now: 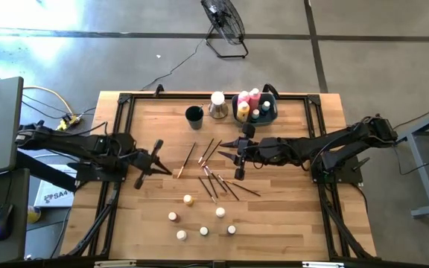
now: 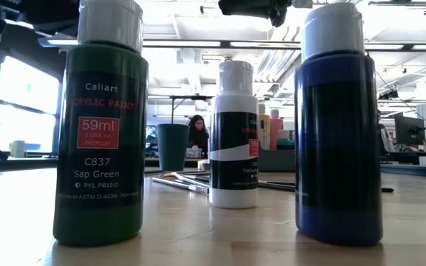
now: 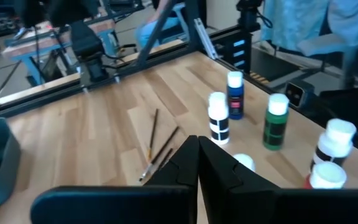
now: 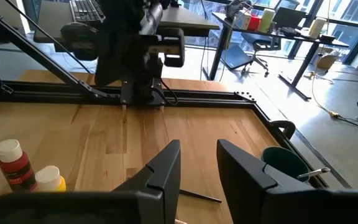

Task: Pick & Place Paint Supplies
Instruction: Put the small blue paint bottle into the blue bin

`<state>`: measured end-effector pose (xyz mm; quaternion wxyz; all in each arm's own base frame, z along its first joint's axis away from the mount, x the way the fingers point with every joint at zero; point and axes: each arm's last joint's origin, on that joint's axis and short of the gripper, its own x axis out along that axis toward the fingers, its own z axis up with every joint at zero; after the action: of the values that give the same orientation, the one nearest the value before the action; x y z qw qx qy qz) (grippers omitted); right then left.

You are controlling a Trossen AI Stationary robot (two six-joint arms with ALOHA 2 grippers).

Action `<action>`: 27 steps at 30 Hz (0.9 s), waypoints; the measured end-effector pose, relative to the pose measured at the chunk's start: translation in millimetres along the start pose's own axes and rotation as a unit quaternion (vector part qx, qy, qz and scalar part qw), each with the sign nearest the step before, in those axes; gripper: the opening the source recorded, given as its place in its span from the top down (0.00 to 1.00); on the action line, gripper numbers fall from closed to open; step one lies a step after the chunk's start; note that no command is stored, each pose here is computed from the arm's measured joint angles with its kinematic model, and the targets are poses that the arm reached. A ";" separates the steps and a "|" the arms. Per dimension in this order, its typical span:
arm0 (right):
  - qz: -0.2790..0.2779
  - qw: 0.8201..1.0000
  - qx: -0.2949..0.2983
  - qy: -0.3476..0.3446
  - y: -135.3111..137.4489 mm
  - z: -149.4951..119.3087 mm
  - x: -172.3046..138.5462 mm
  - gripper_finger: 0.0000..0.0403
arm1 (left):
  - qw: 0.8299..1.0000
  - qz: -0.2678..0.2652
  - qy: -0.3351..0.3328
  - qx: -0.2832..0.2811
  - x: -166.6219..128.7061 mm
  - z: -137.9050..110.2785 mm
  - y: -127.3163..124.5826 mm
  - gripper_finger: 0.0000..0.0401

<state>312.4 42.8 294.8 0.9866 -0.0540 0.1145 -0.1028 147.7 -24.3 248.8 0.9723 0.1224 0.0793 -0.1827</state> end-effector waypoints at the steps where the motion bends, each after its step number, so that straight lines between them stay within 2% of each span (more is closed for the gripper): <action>1: 0.000 1.000 0.000 0.001 0.0 -0.1 0.0 0.76 | 1.000 -0.003 -0.003 0.001 1.0 -2.6 -1.7 1.00; 21: 0.000 1.000 -0.001 0.002 0.0 -0.4 0.0 0.76 | 1.000 -0.019 0.001 0.000 8.8 -10.7 -4.4 1.00; 27: 0.001 1.000 -0.001 0.002 0.0 -0.4 0.0 0.76 | 0.999 -0.045 0.020 -0.006 18.8 -16.7 -4.9 1.00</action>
<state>312.3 42.8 294.4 0.9864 -0.0544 0.1163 -0.1022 161.3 -30.6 228.1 0.9620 0.1170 0.1055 -0.2230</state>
